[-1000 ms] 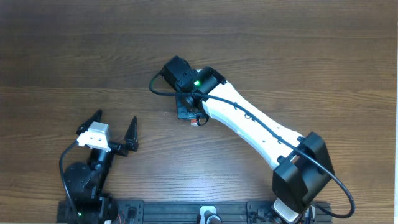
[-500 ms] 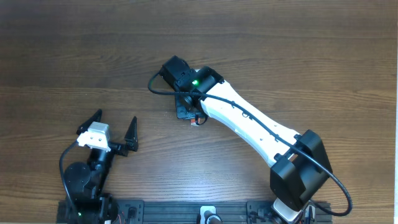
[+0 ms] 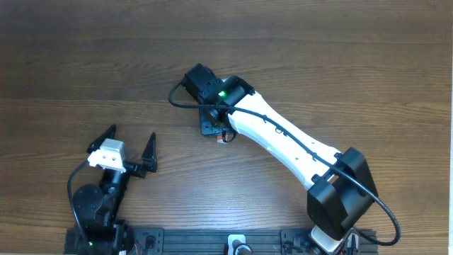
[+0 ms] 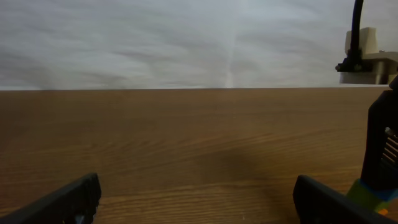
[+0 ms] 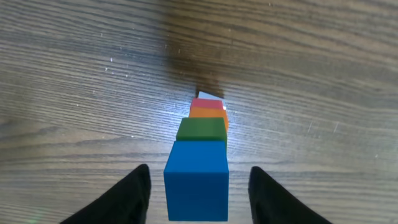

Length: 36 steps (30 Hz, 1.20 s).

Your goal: Stack Cubes

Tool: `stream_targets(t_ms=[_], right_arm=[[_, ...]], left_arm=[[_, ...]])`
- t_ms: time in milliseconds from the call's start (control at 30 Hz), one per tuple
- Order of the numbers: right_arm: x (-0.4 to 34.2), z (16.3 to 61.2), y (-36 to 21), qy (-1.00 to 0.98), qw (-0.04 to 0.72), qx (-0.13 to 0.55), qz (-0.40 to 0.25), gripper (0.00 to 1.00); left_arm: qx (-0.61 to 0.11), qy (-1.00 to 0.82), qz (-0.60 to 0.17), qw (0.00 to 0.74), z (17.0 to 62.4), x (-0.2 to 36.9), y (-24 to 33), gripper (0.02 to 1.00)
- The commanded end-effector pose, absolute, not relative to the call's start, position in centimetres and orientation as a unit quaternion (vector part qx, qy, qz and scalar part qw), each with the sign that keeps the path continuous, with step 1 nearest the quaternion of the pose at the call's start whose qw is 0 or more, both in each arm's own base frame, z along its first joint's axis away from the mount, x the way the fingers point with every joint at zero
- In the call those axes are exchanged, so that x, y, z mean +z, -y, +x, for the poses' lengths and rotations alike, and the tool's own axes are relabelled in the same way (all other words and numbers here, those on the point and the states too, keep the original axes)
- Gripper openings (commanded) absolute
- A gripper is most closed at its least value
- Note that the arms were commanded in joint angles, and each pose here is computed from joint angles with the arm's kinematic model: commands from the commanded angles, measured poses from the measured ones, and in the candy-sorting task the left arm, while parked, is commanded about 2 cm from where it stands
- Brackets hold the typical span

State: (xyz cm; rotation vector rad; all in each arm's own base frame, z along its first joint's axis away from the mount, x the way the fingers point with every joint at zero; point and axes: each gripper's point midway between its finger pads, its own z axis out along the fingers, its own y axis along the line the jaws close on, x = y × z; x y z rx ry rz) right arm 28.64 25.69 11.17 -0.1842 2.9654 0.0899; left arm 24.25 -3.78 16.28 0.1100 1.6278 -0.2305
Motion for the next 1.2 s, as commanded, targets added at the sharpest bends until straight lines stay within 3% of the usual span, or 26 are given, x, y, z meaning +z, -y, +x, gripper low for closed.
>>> stream_targets(t_ms=[33,133,267,533,767,1000,1200], right_arm=[[11.3,29.4,-25.6,-0.994,0.092,0.026,-0.059,0.645],[11.3,29.5,-25.5,-0.994,0.092,0.026,-0.056,0.739],[11.6,30.6,-25.0,-0.993,0.105,0.027,-0.047,0.993],[15.5,38.4,-21.8,-0.975,0.215,0.022,-0.039,0.991],[18.4,43.0,-13.0,-0.965,0.261,-0.022,0.004,0.993],[19.0,43.0,-4.2,-0.953,0.293,-0.056,0.046,0.993],[18.8,39.1,-0.6,-0.925,0.375,-0.039,0.047,0.993]], left_arm=[[-0.102,-0.724,0.059,0.68,24.2,16.2,4.0,1.0],[-0.102,-0.724,0.059,0.68,24.2,16.2,4.0,1.0],[-0.102,-0.724,0.059,0.68,24.2,16.2,4.0,1.0],[-0.102,-0.724,0.059,0.68,24.2,16.2,4.0,1.0],[-0.102,-0.724,0.059,0.68,24.2,16.2,4.0,1.0],[-0.102,-0.724,0.059,0.68,24.2,16.2,4.0,1.0],[-0.102,-0.724,0.059,0.68,24.2,16.2,4.0,0.998]])
